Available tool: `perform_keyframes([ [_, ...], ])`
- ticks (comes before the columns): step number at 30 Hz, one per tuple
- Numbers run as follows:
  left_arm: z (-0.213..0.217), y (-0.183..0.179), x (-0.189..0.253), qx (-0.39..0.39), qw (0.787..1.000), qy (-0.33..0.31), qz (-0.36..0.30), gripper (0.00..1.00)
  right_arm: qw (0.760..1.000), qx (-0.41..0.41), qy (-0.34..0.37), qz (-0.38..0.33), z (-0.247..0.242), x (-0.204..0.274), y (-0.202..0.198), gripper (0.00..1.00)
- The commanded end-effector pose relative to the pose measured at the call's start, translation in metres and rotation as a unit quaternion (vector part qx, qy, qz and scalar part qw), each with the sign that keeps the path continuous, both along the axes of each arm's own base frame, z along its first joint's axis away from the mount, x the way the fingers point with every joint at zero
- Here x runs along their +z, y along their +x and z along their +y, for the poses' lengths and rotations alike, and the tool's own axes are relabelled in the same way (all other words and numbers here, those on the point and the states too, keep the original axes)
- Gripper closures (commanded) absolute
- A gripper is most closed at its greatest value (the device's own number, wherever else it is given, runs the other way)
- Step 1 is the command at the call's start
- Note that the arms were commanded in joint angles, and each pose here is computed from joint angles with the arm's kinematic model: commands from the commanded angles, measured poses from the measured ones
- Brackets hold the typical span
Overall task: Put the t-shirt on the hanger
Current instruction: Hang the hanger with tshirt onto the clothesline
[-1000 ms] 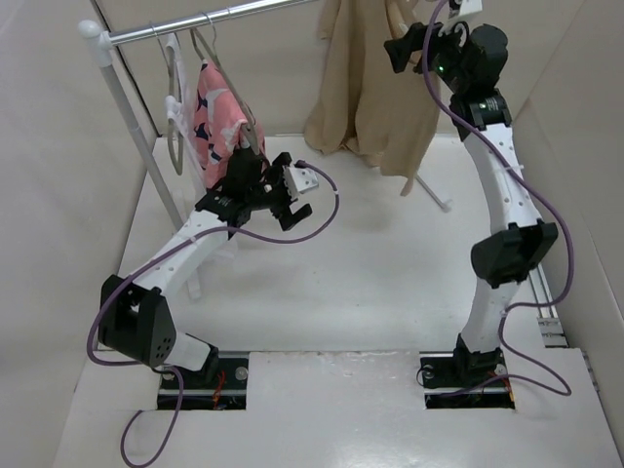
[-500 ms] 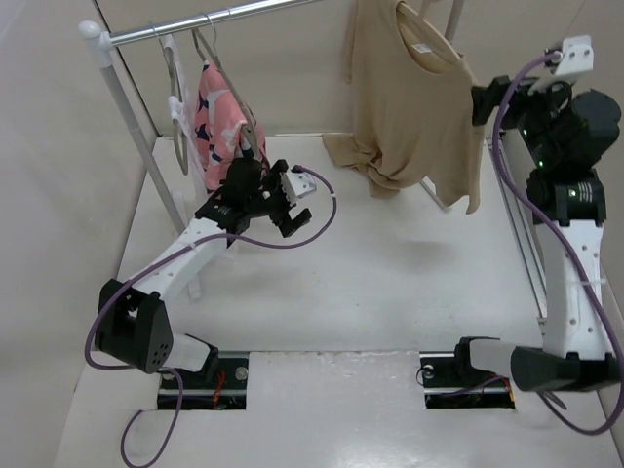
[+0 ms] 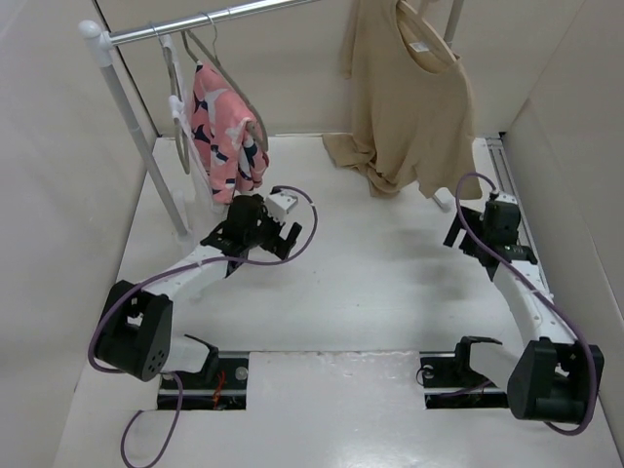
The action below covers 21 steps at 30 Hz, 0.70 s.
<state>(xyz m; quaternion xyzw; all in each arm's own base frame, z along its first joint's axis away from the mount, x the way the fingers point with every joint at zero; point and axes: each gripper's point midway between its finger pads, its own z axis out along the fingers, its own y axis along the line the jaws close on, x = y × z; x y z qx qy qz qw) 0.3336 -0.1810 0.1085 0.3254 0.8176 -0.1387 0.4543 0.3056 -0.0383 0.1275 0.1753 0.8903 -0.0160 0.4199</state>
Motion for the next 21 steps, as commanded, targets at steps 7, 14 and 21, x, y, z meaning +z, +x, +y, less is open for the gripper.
perform_keyframes([
  [7, 0.027, -0.006, -0.006, 0.079, 0.996, -0.013, -0.046, 0.0, 0.999, -0.001, 0.034, -0.034, 0.007, 0.006, 0.02, 0.0],
  [14, 0.038, -0.024, -0.018, 0.089, 0.995, -0.012, -0.044, 0.0, 0.997, 0.066, 0.044, -0.014, 0.024, -0.003, 0.021, 0.0],
  [21, 0.045, -0.031, -0.013, 0.089, 0.994, -0.008, -0.06, 0.0, 0.994, 0.088, 0.03, -0.058, 0.027, 0.017, 0.018, 0.0],
])
